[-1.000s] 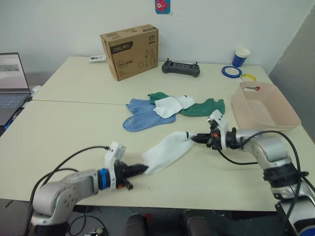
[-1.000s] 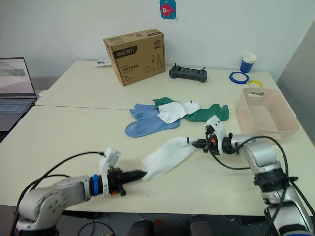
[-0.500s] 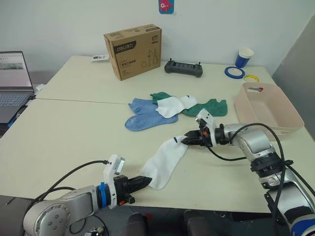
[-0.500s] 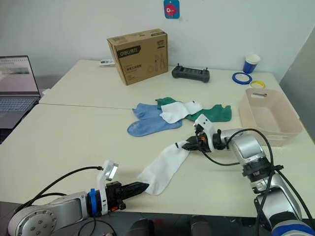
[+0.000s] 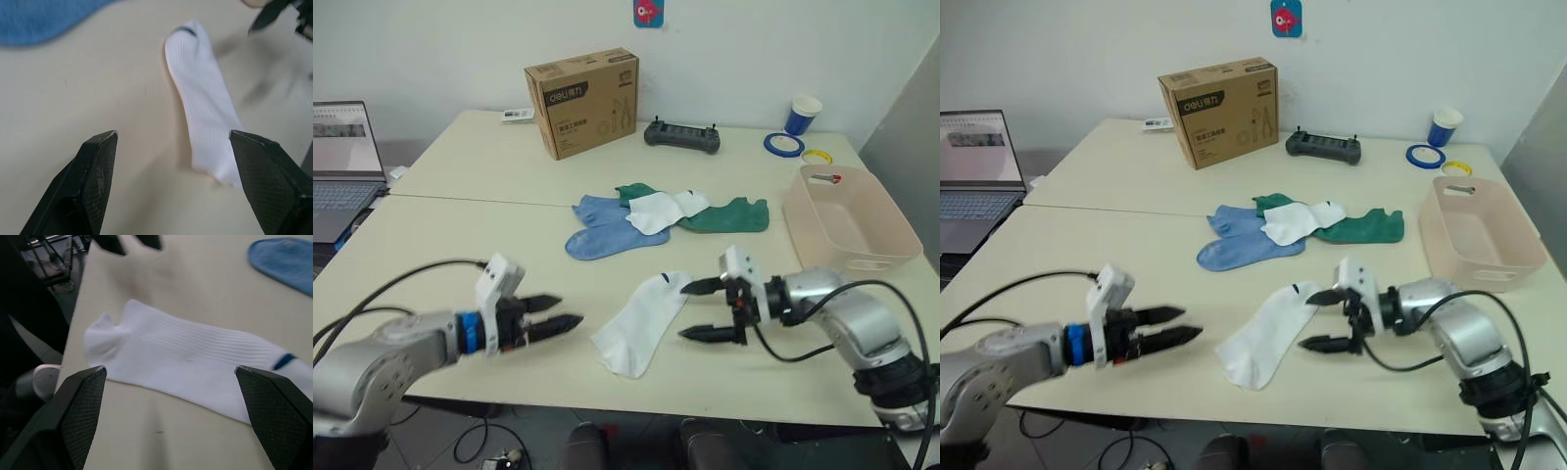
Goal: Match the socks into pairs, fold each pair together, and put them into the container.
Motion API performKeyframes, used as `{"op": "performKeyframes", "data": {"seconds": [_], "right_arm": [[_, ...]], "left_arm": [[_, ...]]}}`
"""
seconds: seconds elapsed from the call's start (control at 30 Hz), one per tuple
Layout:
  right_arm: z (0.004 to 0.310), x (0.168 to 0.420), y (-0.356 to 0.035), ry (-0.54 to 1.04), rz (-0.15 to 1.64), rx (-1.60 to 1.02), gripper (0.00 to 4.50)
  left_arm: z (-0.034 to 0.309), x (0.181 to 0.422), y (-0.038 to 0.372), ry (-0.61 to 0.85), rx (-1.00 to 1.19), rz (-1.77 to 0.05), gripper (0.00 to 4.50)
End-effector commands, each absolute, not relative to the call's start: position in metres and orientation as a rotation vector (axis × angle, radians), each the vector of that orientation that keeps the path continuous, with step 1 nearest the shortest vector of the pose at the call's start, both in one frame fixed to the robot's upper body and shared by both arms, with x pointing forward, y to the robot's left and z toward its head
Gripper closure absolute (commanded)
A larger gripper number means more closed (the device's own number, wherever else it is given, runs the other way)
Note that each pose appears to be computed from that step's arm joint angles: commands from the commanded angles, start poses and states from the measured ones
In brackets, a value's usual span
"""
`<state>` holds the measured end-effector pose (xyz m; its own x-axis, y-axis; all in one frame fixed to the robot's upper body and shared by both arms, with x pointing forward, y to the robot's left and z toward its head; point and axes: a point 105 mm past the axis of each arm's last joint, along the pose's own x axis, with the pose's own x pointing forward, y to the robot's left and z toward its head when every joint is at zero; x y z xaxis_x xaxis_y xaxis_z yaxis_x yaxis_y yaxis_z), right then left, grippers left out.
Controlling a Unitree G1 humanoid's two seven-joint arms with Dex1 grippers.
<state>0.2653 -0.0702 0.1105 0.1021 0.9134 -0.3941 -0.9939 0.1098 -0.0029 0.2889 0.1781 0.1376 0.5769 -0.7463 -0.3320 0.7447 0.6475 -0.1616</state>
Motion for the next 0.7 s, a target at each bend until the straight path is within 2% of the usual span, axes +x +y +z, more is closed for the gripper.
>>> {"op": "performKeyframes", "data": {"seconds": [0.03,0.27,0.4,0.5,0.53,0.63,0.7], "right_arm": [[0.106,0.261,-0.051,0.238,1.46,-0.402,0.0],[0.089,0.27,-0.036,0.234,1.51,-0.475,0.0],[0.081,0.268,-0.035,0.261,1.548,-0.468,0.0],[0.071,0.265,-0.037,0.286,1.565,-0.487,0.57],[0.07,0.265,-0.037,0.286,1.567,-0.49,0.89],[0.07,0.264,-0.038,0.285,1.57,-0.5,1.95],[0.072,0.265,-0.038,0.281,1.562,-0.488,2.66]], "left_arm": [[0.133,0.32,0.153,0.328,0.15,-0.94,0.7],[0.112,0.361,0.097,0.294,0.259,-1.079,0.7],[0.111,0.368,0.079,0.281,0.262,-1.132,0.7],[0.106,0.364,0.07,0.303,0.281,-1.197,0.68],[0.104,0.364,0.069,0.308,0.29,-1.204,0.68],[0.098,0.36,0.071,0.344,0.322,-1.239,1.32],[0.098,0.359,0.072,0.344,0.326,-1.246,1.95]]}}
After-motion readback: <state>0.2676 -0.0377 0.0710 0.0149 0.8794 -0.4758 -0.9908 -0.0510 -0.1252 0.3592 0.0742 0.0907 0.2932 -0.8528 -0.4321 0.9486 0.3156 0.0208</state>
